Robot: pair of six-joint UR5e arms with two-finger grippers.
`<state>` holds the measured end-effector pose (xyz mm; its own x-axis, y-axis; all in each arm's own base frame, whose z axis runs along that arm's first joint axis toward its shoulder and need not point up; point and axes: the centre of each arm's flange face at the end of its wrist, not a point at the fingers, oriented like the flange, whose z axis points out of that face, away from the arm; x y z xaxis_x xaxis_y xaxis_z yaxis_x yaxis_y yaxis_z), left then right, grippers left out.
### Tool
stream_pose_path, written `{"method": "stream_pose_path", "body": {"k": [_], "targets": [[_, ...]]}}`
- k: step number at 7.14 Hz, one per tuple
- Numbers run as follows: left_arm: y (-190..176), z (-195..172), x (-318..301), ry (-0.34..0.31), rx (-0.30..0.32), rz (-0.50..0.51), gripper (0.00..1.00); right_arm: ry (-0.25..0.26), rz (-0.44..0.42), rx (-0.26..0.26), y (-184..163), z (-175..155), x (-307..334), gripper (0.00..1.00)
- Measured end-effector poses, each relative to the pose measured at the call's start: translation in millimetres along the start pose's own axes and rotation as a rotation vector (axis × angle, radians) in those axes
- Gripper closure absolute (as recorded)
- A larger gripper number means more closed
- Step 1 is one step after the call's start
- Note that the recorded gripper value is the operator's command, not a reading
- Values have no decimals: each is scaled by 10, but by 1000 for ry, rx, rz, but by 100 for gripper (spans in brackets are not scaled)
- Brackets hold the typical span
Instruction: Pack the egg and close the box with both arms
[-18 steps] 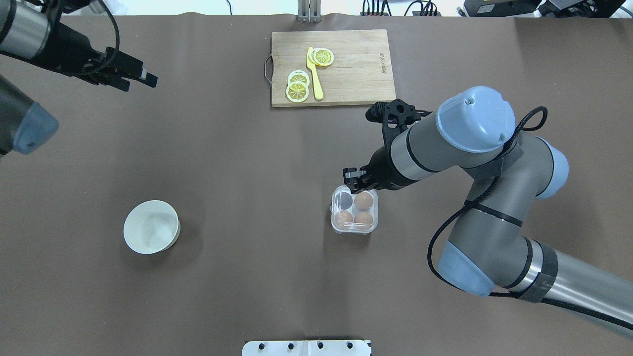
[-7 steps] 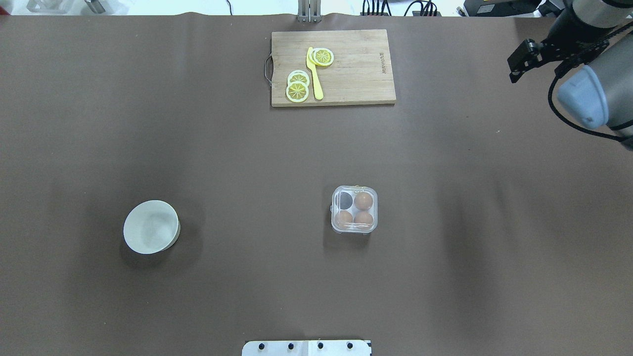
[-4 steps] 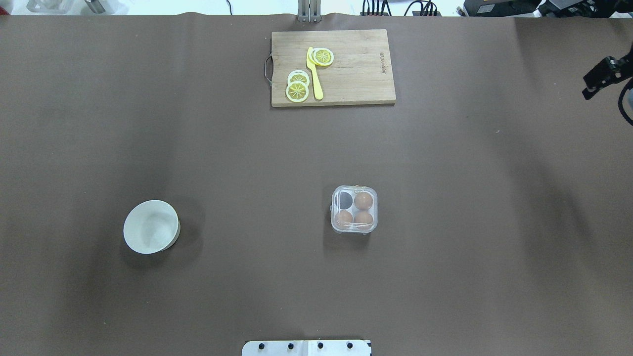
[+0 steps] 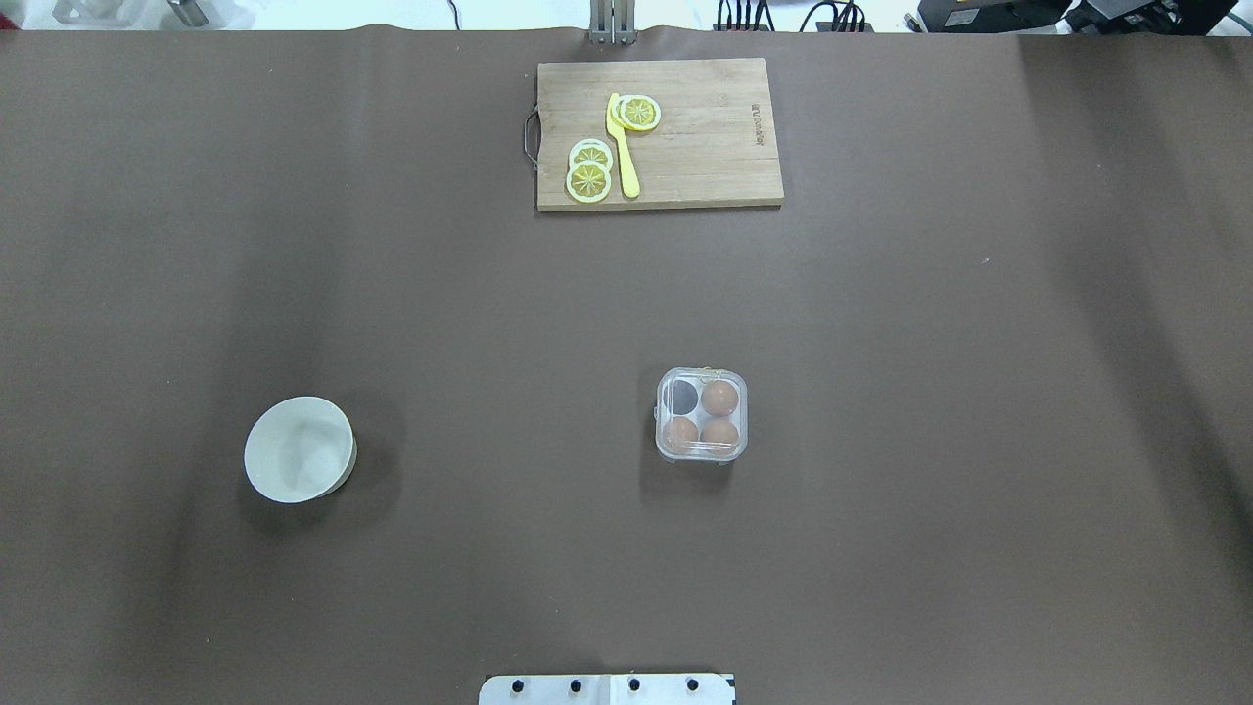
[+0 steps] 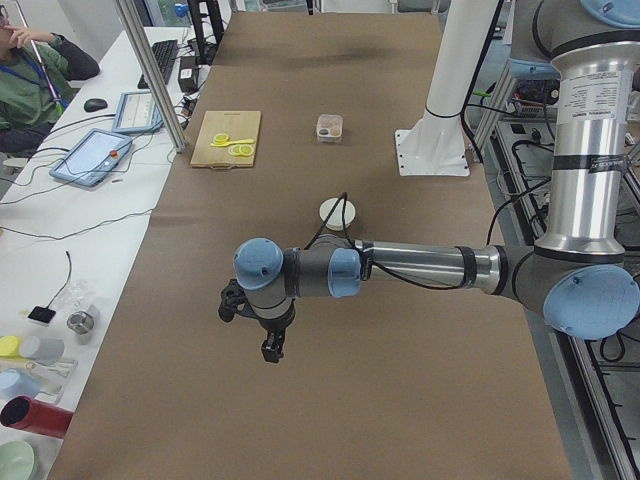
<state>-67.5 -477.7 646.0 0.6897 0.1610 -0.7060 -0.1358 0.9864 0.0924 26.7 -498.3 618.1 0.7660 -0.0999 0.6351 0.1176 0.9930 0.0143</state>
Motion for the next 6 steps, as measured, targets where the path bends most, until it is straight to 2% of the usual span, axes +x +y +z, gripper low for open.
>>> {"method": "stream_pose_path", "body": {"k": [2,6], "targets": [[-18,-13,17,4,4,4,2,-3,12,-5,232,130,171,0],[-123,-141,165,28,37,43,2,-3,29,22,219,21,90,0]]}}
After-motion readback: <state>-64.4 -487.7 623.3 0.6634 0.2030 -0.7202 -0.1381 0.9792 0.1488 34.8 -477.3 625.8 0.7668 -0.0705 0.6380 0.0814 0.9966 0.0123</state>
